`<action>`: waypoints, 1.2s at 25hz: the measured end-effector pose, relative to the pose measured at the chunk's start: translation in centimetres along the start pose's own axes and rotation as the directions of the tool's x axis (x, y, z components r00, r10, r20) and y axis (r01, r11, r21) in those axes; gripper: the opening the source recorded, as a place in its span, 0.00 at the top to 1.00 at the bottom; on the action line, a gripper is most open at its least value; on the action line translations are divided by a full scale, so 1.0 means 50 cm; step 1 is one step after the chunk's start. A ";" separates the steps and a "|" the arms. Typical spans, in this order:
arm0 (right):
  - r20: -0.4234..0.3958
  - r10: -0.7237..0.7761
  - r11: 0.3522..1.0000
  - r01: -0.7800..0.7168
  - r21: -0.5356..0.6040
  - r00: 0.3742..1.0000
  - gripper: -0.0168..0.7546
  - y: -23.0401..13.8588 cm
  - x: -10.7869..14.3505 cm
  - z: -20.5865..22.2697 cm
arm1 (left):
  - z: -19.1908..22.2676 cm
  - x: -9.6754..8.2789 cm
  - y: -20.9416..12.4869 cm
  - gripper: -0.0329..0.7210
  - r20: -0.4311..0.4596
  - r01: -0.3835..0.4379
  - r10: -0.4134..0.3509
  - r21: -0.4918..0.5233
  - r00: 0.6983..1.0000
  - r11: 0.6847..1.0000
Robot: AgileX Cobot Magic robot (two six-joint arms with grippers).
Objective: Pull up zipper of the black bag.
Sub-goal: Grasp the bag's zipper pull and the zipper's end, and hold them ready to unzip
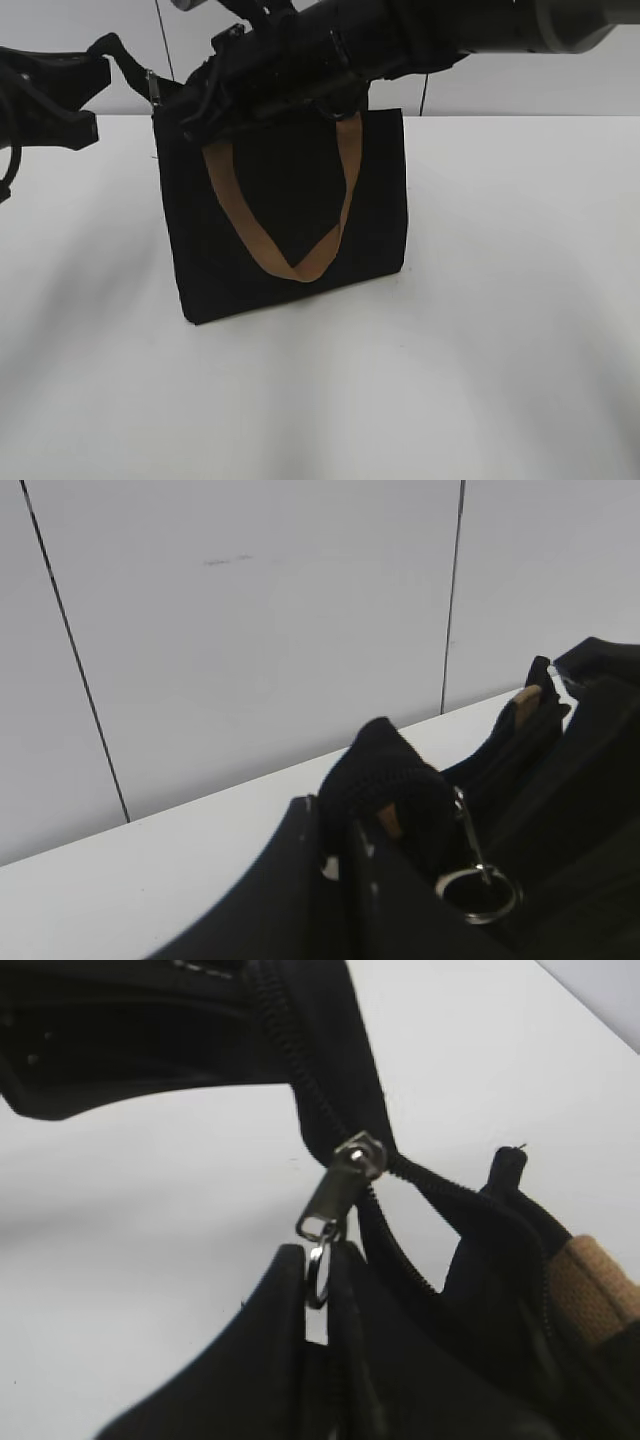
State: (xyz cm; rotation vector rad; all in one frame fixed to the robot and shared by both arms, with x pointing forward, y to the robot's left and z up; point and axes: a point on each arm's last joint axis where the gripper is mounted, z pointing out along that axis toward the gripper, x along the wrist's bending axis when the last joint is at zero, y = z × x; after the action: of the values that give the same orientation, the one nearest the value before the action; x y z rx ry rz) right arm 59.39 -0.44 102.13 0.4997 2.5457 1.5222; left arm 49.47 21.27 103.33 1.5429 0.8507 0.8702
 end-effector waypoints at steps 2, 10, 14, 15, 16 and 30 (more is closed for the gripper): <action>0.008 0.006 1.000 -0.006 -0.001 1.000 0.95 0.000 -0.001 0.000 | 0.000 0.000 0.000 0.92 0.000 0.001 -0.001 0.000 1.000 1.000; 0.053 0.074 0.997 -0.074 0.011 0.996 1.00 0.005 -0.018 -0.023 | -0.001 0.004 -0.015 0.92 -0.021 0.003 -0.001 0.083 1.000 0.997; 0.084 0.083 0.996 -0.085 0.020 0.993 1.00 0.017 -0.027 -0.055 | -0.003 0.009 -0.033 0.92 -0.048 0.013 -0.004 0.182 0.999 0.983; 0.085 0.084 0.996 -0.086 0.025 0.993 1.00 0.019 -0.028 -0.061 | -0.004 0.009 -0.037 0.92 -0.053 0.014 -0.003 0.202 0.999 0.979; 0.081 0.093 0.995 -0.095 0.027 0.992 1.00 0.021 -0.028 -0.067 | -0.005 0.010 -0.041 0.92 -0.059 0.015 -0.002 0.226 0.998 0.974; 0.131 0.177 0.983 -0.183 0.035 0.976 1.00 0.000 -0.085 -0.109 | -0.017 0.042 -0.063 0.92 -0.170 0.108 -0.053 0.337 0.984 0.935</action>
State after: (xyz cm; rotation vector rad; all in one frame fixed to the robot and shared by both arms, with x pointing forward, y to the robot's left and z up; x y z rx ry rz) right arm 61.83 -6.47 104.52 0.8263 2.5014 1.4356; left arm 49.52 23.89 100.49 1.7415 1.2263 0.8210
